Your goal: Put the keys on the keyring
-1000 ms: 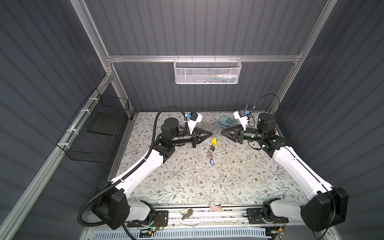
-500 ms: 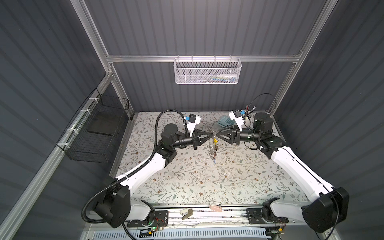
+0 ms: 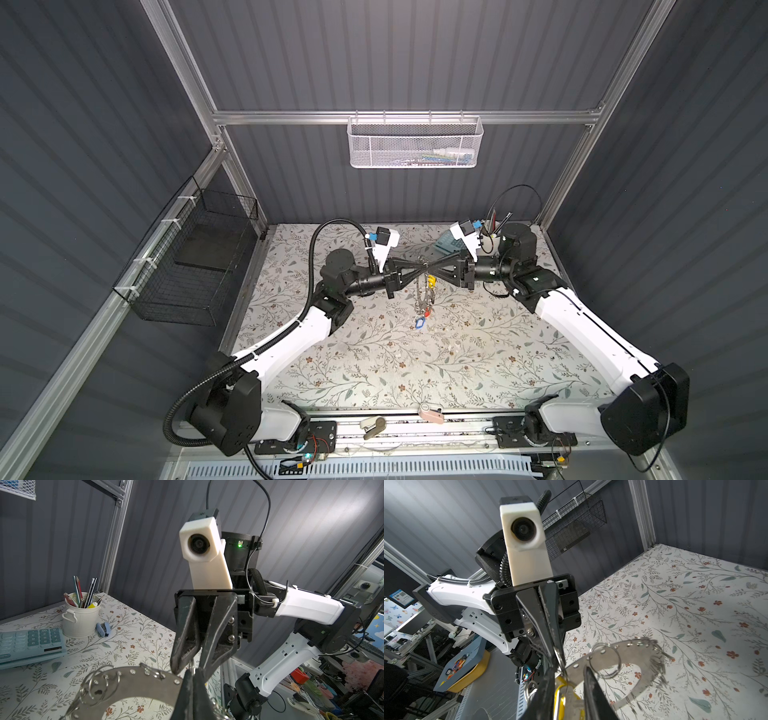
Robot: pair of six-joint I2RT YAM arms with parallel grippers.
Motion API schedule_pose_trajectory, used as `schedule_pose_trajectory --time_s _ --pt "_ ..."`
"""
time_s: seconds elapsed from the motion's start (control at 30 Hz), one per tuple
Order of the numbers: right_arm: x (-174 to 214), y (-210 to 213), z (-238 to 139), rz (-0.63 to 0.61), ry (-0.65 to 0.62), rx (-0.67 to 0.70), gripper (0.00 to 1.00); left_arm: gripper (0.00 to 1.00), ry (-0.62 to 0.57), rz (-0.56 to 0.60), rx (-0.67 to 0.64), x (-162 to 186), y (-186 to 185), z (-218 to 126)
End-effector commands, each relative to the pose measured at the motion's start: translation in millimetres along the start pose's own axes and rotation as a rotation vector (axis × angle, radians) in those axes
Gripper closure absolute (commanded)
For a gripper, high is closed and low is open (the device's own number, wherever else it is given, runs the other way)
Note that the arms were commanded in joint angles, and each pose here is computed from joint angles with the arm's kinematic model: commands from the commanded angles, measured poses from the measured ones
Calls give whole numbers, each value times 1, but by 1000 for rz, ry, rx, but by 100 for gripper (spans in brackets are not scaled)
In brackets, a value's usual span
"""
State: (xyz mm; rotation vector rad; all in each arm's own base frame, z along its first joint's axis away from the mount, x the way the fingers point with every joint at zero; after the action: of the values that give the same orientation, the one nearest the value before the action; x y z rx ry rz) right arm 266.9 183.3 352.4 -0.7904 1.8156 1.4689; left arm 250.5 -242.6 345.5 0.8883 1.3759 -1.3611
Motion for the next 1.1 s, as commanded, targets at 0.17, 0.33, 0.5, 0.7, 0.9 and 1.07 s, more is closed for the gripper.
schedule_pose_trajectory --time_s 0.17,0.33,0.5,0.7,0.9,1.07 --pt "-4 4 4 -18 20 -39 97 100 -33 29 23 -6 -4 1" --pt "-5 3 3 -34 13 -10 100 100 2 34 4 -3 -4 0" --pt "-6 4 1 -57 16 19 100 82 81 48 -36 -2 -4 -2" --pt "-8 9 -2 -84 32 40 100 67 156 45 -91 -5 2 -14" --pt "-4 11 -4 -108 72 59 100 52 204 70 -127 -23 11 -38" --pt "0 14 -5 -138 122 81 100 45 339 172 -7 -29 3 -37"
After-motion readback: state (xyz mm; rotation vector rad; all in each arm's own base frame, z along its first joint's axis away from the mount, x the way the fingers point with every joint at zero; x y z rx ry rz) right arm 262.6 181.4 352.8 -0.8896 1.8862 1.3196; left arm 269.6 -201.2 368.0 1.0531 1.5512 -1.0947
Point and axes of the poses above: each gripper's point midway between its finger pads, its own z axis out along the fingers, its own y axis along the line the jaws close on, x = y × z, the point moved 9 cm from there along -z, back along the fingers, and after that the axes turned 7 degrees about z, right-handed, at the moved point
